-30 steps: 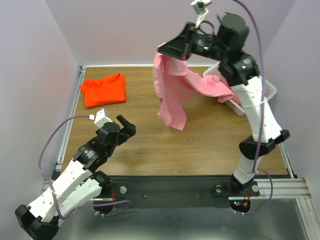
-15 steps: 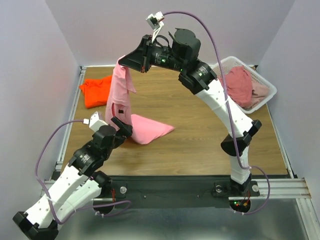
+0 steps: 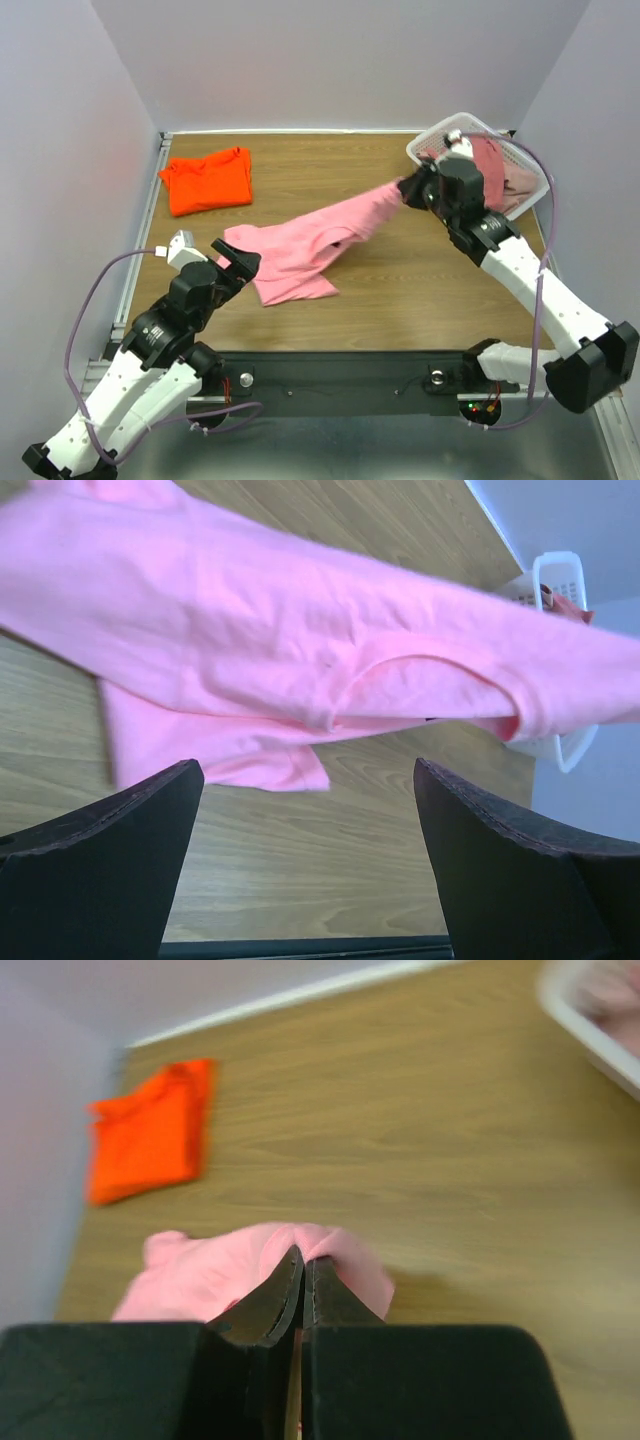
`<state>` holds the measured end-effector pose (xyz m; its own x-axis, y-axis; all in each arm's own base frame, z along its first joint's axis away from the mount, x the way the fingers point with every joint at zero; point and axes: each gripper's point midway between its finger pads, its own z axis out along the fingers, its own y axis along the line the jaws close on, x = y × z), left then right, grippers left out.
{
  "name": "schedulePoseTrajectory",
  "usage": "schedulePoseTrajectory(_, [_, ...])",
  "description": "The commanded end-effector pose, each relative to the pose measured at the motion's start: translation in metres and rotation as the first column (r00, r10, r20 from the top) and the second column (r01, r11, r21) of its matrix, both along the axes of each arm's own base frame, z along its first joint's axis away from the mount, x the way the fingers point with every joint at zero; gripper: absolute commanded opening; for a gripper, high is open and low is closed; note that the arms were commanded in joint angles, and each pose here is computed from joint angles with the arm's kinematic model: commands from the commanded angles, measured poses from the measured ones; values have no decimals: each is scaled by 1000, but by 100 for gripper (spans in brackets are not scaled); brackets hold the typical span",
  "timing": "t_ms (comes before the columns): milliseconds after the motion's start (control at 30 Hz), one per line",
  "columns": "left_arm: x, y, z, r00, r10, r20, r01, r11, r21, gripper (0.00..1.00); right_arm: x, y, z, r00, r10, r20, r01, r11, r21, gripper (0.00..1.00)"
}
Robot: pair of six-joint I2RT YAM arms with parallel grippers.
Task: Fold and stack the t-shirts
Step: Move the tshirt to the center of the board, then flatten the tshirt out
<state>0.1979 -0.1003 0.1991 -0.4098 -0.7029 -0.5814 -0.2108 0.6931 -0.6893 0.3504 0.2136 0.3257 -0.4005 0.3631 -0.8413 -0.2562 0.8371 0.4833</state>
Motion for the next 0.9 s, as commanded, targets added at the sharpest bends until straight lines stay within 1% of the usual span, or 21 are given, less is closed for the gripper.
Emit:
schedulePoseTrajectory(0, [6,-14,-9,999,-38,-27,38,999,-6,99,3,-79,-66,946,-312,-84,311,950,-30,0])
schedulePoseTrajectory(33, [8,-17,-24,996,-42,-76,43,999,19,99,0,-103,-95,917,-378,-124,372,925,-72,1])
schedulePoseTrajectory(67, [8,-19,-31,994,-48,-102,50,998,25,99,-4,-114,-109,899,-411,-150,402,911,-87,0])
schedulePoseTrajectory(100, [10,-21,-46,987,-38,-157,47,997,55,99,-5,-130,-114,876,-457,-154,446,890,-100,1])
schedulePoseTrajectory(167, [13,-19,-63,979,-9,-205,28,995,92,99,-11,-142,-132,852,-491,-184,472,871,-136,0])
schedulePoseTrajectory(233, [17,-16,-80,965,41,-259,-7,991,132,98,-14,-148,-135,842,-507,-183,487,861,-146,0])
schedulePoseTrajectory(267, [24,-19,-79,968,39,-247,-6,991,133,98,-16,-148,-140,844,-502,-189,480,864,-152,0])
schedulePoseTrajectory(300, [29,-20,-87,962,44,-269,-3,988,152,99,-17,-146,-142,849,-491,-193,468,870,-154,0])
schedulePoseTrajectory(333, [37,-21,-86,963,56,-264,-21,990,136,98,-19,-146,-143,855,-482,-192,457,875,-162,1])
schedulePoseTrajectory(367, [41,-23,-94,956,53,-287,-10,989,149,98,-20,-145,-143,860,-474,-192,447,879,-165,0])
schedulePoseTrajectory(433, [53,-24,-99,956,45,-291,-2,989,145,98,-22,-143,-143,865,-462,-196,437,885,-158,0])
schedulePoseTrajectory(467, [66,-23,-97,960,52,-273,-21,993,116,98,-23,-143,-143,867,-458,-197,435,888,-149,0])
schedulePoseTrajectory(500, [73,-20,-111,950,52,-307,-8,990,143,98,-25,-141,-145,869,-451,-205,429,892,-146,0])
schedulePoseTrajectory(567, [91,-23,-113,951,33,-308,3,993,115,98,-27,-137,-146,879,-427,-212,406,904,-137,0])
schedulePoseTrajectory(600, [97,-16,-128,935,57,-349,-7,989,145,98,-28,-136,-147,883,-418,-214,396,908,-138,0])
schedulePoseTrajectory(667, [116,-16,-125,937,71,-341,-6,982,188,98,-29,-136,-149,884,-415,-215,392,909,-141,0])
schedulePoseTrajectory(700, [121,-19,-128,934,61,-351,11,980,198,98,-29,-136,-148,884,-415,-213,393,909,-141,0])
schedulePoseTrajectory(733, [124,-21,-143,917,56,-394,35,975,221,98,-30,-135,-149,886,-411,-215,389,911,-140,0])
schedulePoseTrajectory(800, [136,-29,-142,915,22,-404,79,970,231,98,-30,-135,-149,886,-410,-216,388,911,-140,0])
schedulePoseTrajectory(833, [137,-29,-155,900,22,-436,97,963,250,99,-30,-135,-149,886,-411,-215,388,911,-143,0])
schedulePoseTrajectory(867, [142,-27,-156,897,37,-440,93,958,270,98,-30,-135,-149,886,-411,-215,388,911,-143,0])
